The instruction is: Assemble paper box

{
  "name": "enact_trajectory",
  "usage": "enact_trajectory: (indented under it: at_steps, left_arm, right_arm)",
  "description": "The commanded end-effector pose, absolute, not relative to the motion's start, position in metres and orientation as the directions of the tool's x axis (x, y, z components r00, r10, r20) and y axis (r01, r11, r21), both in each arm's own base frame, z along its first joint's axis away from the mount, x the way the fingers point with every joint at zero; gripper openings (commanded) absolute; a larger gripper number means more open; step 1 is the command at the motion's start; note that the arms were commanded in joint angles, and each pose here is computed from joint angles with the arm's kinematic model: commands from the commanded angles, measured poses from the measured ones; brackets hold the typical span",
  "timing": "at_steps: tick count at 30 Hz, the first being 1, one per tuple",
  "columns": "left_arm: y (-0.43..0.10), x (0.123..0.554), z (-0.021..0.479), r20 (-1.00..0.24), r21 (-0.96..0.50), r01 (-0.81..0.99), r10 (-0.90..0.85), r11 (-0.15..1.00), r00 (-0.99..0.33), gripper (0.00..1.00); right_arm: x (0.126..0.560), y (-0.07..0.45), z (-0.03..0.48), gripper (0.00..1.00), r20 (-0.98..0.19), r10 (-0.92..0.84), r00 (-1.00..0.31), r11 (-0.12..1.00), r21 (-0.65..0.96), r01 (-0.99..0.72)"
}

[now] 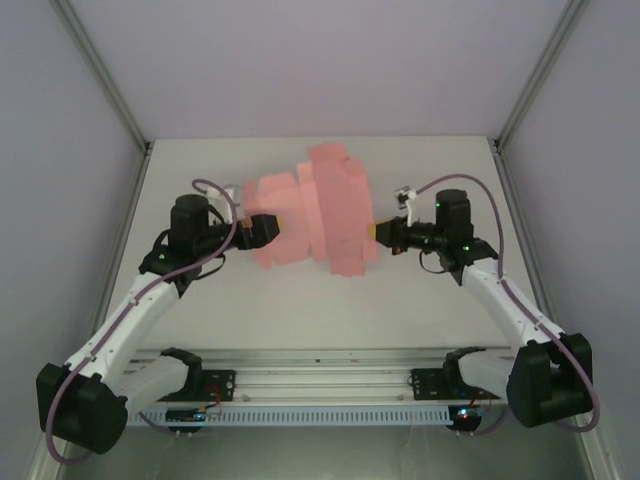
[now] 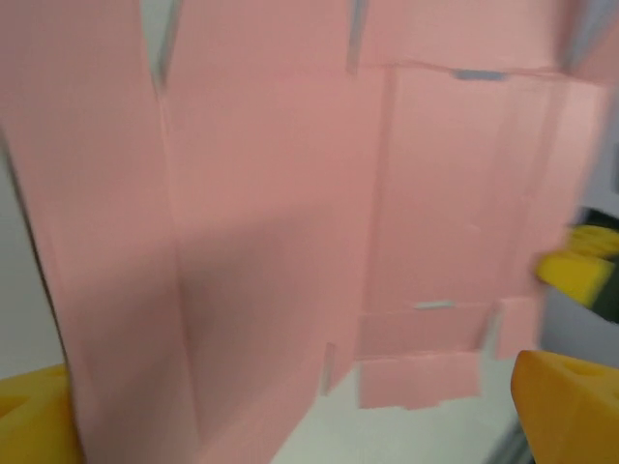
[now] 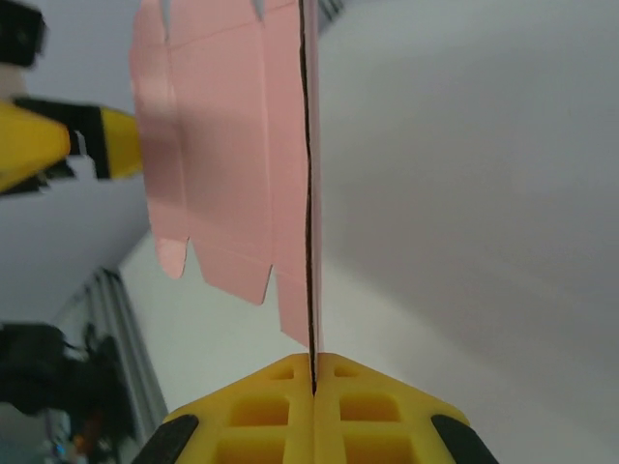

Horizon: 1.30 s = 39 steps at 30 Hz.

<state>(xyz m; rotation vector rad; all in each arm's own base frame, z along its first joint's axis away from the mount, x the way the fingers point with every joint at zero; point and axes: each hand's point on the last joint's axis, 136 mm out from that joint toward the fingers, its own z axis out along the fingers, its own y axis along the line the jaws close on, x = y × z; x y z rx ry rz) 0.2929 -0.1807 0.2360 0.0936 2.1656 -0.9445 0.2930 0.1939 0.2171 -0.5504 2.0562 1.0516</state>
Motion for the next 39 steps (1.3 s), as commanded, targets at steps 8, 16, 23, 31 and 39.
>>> enact_trajectory:
  at_steps: [8,16,23,31,39]
  left_arm:
    - [-0.15,0.303,0.197,-0.589,-0.511,0.147,-0.221,0.847,-0.778,1.0]
    - [-0.182,0.334,0.21,-0.573,-0.561,0.236,-0.167,0.794,-0.802,1.0]
    - [-0.206,0.354,0.212,-0.569,-0.596,0.312,-0.116,0.74,-0.814,1.0]
    - [-0.231,0.366,0.182,-0.605,-0.497,0.467,0.095,0.732,-0.791,1.0]
    - [-0.252,0.366,0.149,-0.576,-0.472,0.519,0.196,0.713,-0.794,1.0]
  right_arm:
    - [0.301,0.148,0.139,0.0,-0.571,-0.592,-0.568,0.738,-0.101,-0.667]
    - [0.331,0.164,0.155,0.0,-0.477,-0.861,-0.174,0.452,-0.563,-0.692]
    - [0.334,0.182,0.167,0.0,-0.387,-0.922,-0.018,0.321,-0.738,-0.593]
    - [0.333,0.191,0.166,0.0,-0.399,-0.917,0.019,0.314,-0.748,-0.585]
    - [0.333,0.195,0.157,0.0,-0.39,-0.92,0.02,0.299,-0.735,-0.609]
